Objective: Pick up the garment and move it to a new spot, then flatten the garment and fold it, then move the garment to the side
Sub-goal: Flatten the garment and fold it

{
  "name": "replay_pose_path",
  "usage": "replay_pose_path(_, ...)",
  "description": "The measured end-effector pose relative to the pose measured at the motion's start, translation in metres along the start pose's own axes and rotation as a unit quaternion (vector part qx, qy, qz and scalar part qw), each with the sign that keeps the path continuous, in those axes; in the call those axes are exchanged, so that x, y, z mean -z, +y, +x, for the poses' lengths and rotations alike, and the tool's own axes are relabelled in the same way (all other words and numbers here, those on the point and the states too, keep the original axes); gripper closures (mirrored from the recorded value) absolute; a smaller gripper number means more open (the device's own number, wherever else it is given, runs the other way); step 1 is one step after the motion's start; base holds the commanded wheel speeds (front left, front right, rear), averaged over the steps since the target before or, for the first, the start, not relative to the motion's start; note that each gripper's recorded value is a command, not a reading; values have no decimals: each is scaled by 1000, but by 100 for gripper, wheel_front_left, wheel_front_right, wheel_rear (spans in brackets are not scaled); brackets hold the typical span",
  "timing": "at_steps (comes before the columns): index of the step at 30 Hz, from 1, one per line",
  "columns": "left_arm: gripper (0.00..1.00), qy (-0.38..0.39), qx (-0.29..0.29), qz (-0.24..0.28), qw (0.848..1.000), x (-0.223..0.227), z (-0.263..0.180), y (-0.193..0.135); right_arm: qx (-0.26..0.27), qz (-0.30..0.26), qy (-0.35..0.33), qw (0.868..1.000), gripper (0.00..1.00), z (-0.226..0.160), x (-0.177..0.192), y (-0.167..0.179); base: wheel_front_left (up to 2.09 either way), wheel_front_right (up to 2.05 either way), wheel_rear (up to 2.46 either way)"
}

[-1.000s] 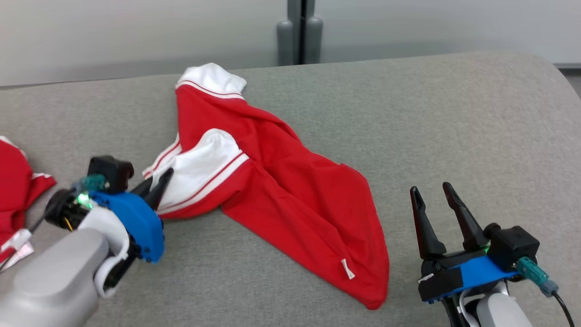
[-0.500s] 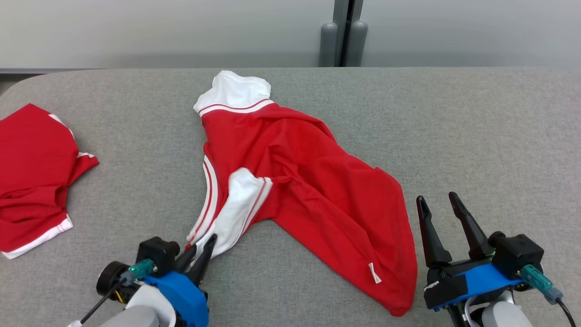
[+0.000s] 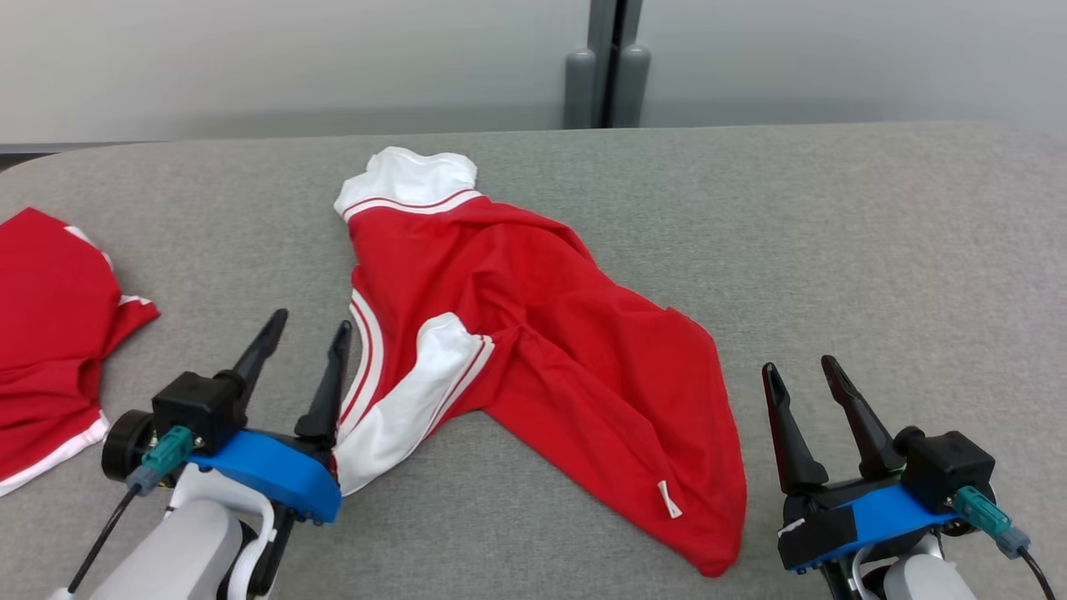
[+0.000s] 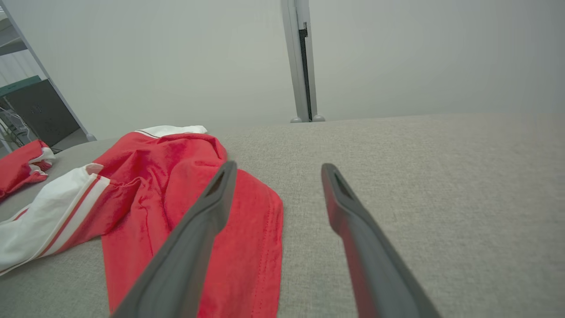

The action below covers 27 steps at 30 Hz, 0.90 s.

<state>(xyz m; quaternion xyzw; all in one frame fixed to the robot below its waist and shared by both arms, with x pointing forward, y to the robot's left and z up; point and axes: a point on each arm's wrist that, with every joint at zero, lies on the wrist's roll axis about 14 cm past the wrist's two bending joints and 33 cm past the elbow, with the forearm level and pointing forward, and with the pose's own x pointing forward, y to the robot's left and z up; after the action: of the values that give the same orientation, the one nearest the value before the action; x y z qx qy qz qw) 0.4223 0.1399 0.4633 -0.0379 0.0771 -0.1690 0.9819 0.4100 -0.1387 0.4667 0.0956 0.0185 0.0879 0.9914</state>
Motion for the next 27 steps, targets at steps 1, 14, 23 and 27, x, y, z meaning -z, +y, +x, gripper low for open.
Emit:
replay_pose_path(1, 0, 2, -1, 1, 1000, 1, 2, 1, 3, 0, 0, 1000, 0, -1, 0, -2, 0, 0, 0)
replay_pose_path(14, 0, 81, 21, 10, 996, 46, 21, 0, 39, 1, 4, 999, 0, -14, 2, -24, 0, 0, 0)
replay_pose_path(23, 0, 11, -45, -11, 999, 8, 21, 26, 42, 1, -6, 999, 0, -13, -5, -26, 0, 0, 0)
replay_pose_path(27, 0, -35, -96, -8, 995, -12, -4, 45, 31, -1, -8, 999, 0, -11, -6, -18, 0, 0, 0)
